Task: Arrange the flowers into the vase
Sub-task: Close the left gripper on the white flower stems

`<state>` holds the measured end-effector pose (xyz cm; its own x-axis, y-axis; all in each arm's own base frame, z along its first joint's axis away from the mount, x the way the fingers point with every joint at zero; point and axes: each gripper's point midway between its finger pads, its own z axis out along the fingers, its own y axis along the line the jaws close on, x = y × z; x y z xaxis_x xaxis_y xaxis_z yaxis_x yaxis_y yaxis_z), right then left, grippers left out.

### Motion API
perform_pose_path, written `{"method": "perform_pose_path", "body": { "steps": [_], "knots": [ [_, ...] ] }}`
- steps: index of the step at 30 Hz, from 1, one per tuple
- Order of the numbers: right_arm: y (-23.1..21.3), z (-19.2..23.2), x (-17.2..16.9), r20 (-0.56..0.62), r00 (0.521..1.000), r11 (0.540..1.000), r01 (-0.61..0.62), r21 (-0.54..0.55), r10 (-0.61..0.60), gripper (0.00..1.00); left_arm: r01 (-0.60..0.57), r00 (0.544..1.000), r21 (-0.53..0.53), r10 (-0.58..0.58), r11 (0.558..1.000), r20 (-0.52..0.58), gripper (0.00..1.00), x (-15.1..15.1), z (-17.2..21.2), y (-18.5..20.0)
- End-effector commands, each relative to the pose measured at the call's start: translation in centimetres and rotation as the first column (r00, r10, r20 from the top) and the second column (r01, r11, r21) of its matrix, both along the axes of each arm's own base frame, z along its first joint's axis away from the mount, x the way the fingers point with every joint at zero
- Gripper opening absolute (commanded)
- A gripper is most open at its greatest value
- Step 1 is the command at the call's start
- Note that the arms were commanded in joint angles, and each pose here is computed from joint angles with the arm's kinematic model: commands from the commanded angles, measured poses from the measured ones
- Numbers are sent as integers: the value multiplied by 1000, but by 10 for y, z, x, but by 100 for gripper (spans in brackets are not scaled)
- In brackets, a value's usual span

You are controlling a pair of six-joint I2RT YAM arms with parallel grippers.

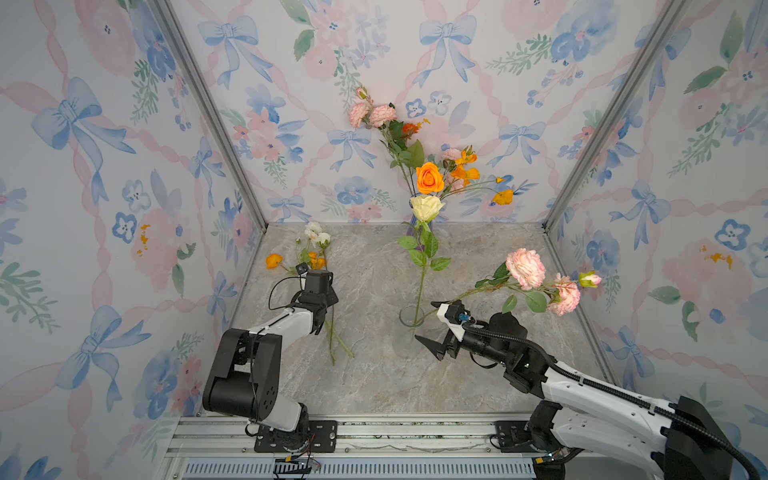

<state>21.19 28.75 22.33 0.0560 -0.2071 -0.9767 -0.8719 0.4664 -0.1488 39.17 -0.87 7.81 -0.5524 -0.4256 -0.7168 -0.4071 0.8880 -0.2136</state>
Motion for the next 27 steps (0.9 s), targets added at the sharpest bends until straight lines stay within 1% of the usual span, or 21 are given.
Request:
{"method": "perform_pose_path", "body": {
  "steps": [1, 2, 4, 14, 15, 22, 27],
  "knots": [
    [3, 3, -5, 11, 1000, 1000, -22, 14, 22, 97, -12, 1000, -29, 12, 999, -13, 17, -1, -9, 6],
    [3, 2, -5, 9, 1000, 1000, -22, 12, 22, 97, -8, 1000, -35, 7, 999, -15, 17, -1, -11, 5],
    [3, 2, -5, 8, 1000, 1000, -23, 11, 23, 97, -10, 999, -31, 9, 999, -53, 15, -11, -26, 7],
    [4, 2, -6, 8, 1000, 1000, -27, 10, 27, 97, -33, 996, -28, 30, 999, -83, 14, -18, -43, 14],
    [3, 2, -5, 8, 1000, 1000, -25, 10, 25, 97, -34, 996, -27, 32, 999, -84, 16, -18, -44, 14],
    [4, 2, -5, 11, 1000, 1000, -26, 8, 26, 97, -26, 995, -45, 22, 999, -99, 16, -16, -53, 13],
    [5, 1, -5, 8, 1000, 1000, -29, 7, 29, 97, -18, 997, -58, 13, 998, -80, 9, -16, -46, 11]
  ]
}}
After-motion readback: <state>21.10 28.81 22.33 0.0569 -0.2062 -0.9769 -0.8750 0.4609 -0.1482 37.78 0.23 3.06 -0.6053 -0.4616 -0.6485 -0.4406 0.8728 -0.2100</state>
